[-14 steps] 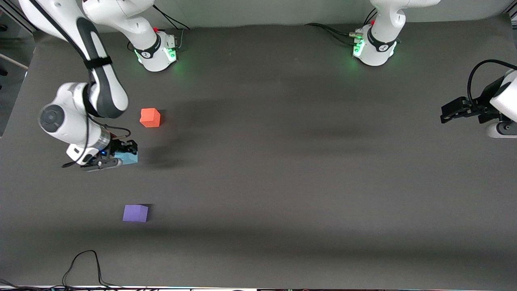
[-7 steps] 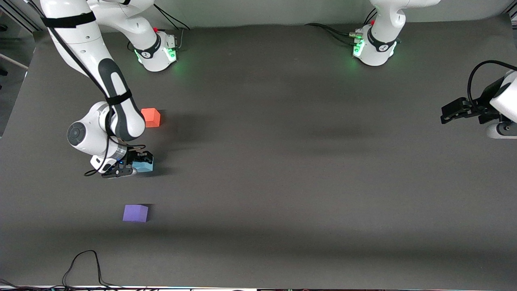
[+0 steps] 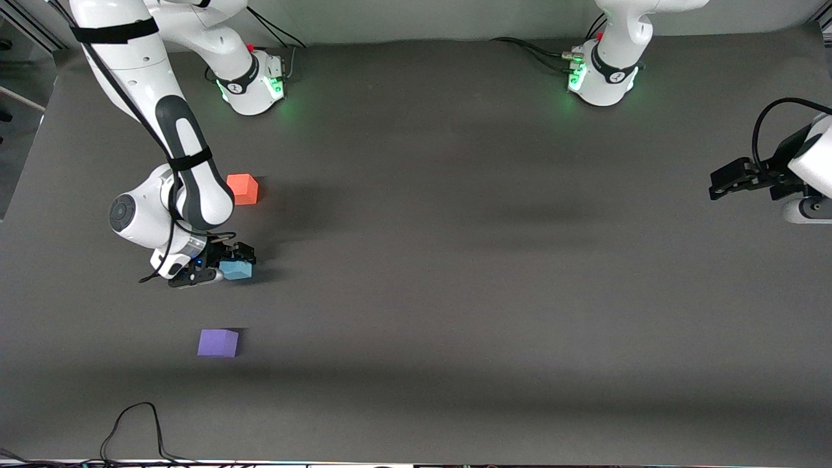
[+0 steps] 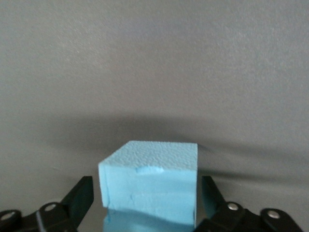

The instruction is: Place blue block between orange and purple blocks

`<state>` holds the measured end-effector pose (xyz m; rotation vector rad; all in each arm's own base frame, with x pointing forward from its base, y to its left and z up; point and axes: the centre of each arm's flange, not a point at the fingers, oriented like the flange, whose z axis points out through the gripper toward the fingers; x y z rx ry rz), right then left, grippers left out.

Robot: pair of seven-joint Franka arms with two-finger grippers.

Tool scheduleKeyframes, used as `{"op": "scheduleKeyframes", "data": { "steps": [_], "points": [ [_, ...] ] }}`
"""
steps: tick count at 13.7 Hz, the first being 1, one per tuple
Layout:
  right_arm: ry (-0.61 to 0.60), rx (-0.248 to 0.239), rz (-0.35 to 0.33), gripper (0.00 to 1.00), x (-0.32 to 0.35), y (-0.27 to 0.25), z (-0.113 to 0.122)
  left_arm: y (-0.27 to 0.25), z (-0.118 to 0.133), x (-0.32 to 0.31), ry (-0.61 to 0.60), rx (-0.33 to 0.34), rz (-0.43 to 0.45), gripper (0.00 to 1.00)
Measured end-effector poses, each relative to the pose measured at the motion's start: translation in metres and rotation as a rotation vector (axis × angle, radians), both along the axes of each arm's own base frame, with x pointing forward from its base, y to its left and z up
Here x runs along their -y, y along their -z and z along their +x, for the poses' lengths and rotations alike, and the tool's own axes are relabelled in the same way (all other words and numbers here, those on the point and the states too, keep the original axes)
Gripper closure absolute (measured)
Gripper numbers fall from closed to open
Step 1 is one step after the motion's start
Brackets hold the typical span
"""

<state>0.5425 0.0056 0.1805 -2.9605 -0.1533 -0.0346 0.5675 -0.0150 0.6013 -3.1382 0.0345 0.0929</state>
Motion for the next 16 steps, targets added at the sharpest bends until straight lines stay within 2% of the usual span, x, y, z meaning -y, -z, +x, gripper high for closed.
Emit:
{"op": "scheduleKeyframes", "data": {
  "steps": [2,3,5,7,9,11,13,16],
  "points": [
    [-0.032,0.009,-0.014,0.00,-0.002,-0.007,0.006,0.000,0.000,0.000,0.000,0.000,0.000,0.00],
    [-0.056,-0.002,-0.027,0.00,-0.004,-0.013,0.009,0.000,0.000,0.000,0.000,0.000,0.000,0.00],
    [-0.088,-0.057,-0.063,0.00,-0.007,-0.043,0.021,0.000,0.000,0.000,0.000,-0.001,0.000,0.00],
    [-0.112,-0.103,-0.077,0.00,-0.014,-0.096,0.039,0.001,0.000,0.000,0.000,0.002,0.000,0.00],
    [-0.130,-0.118,-0.062,0.00,-0.018,-0.158,0.053,0.002,0.001,0.000,0.000,0.004,0.000,0.00],
    [-0.142,-0.144,-0.076,0.00,-0.021,-0.222,0.063,0.003,0.001,0.000,0.000,0.004,0.000,0.00],
    [-0.159,-0.141,-0.084,0.00,-0.029,-0.279,0.069,0.004,0.001,0.000,0.000,0.004,0.000,0.00],
    [-0.183,-0.121,-0.071,0.00,-0.036,-0.352,0.064,0.004,0.001,0.000,0.000,0.005,0.000,0.00]
  ]
}}
